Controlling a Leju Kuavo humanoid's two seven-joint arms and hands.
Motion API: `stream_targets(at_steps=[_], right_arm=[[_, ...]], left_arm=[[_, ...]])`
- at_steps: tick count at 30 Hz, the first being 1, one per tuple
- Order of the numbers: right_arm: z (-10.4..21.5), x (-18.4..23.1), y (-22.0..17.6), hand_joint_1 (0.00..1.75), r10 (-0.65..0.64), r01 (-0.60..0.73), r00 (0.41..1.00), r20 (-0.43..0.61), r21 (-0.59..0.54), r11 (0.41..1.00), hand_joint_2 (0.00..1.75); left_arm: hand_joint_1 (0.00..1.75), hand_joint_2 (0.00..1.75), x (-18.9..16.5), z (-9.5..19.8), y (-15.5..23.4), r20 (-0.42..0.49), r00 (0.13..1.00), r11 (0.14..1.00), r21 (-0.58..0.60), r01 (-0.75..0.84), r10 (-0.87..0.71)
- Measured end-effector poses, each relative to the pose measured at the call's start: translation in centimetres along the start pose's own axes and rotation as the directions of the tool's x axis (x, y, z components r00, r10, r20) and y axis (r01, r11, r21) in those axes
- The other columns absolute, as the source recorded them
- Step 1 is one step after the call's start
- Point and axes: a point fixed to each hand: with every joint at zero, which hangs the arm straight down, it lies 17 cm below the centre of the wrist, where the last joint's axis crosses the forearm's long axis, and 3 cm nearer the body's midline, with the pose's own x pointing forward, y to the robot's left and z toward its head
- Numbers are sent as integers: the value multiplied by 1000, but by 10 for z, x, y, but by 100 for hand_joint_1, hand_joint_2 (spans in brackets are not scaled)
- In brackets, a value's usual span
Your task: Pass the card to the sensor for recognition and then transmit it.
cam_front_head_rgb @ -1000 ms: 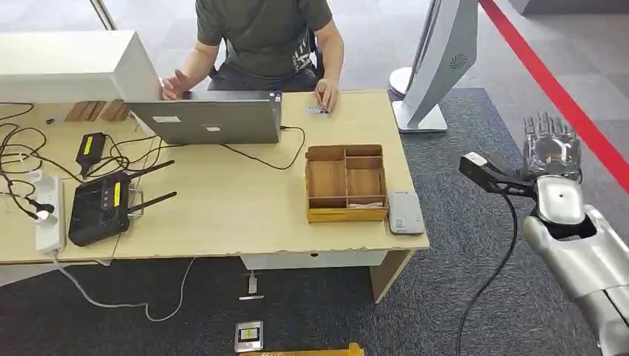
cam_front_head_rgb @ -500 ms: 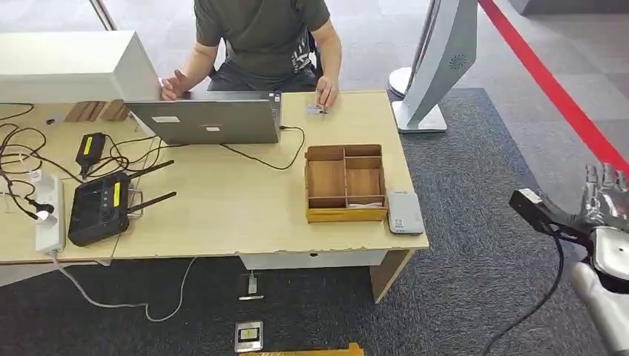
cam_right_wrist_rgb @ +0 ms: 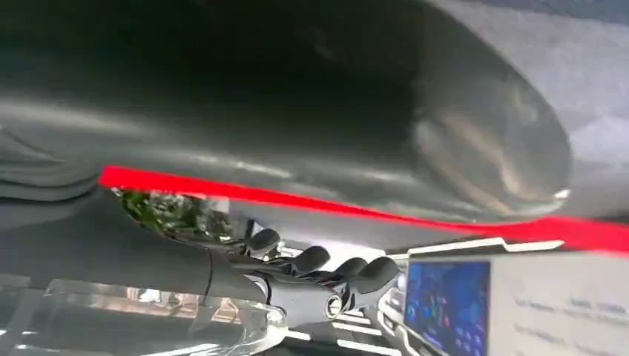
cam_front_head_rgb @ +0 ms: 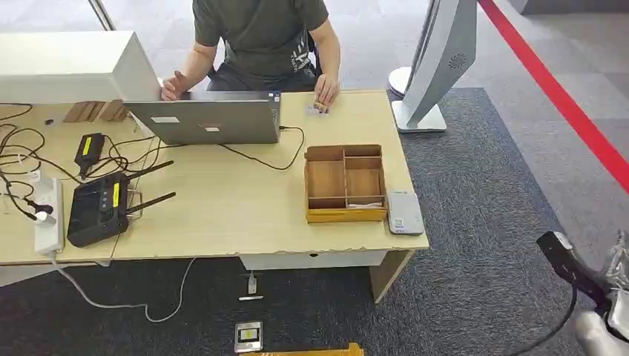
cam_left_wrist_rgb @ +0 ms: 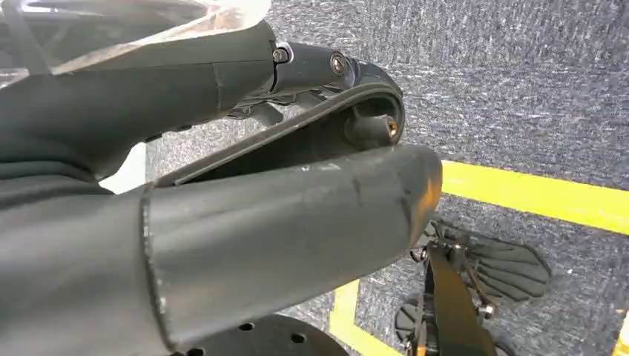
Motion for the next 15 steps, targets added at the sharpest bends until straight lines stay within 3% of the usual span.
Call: stream_targets(at_steps=[9,15], right_arm=[[72,-75,106,0,43,-8,987,-158,215,976,0],[126,-91,159,0,30,60,968,-247,351,934,0]], left_arm=[[0,0,2,-1,6,1,999,999,27,-36,36],[0,0,4,-1,6,10,999,998,30,-49,49]])
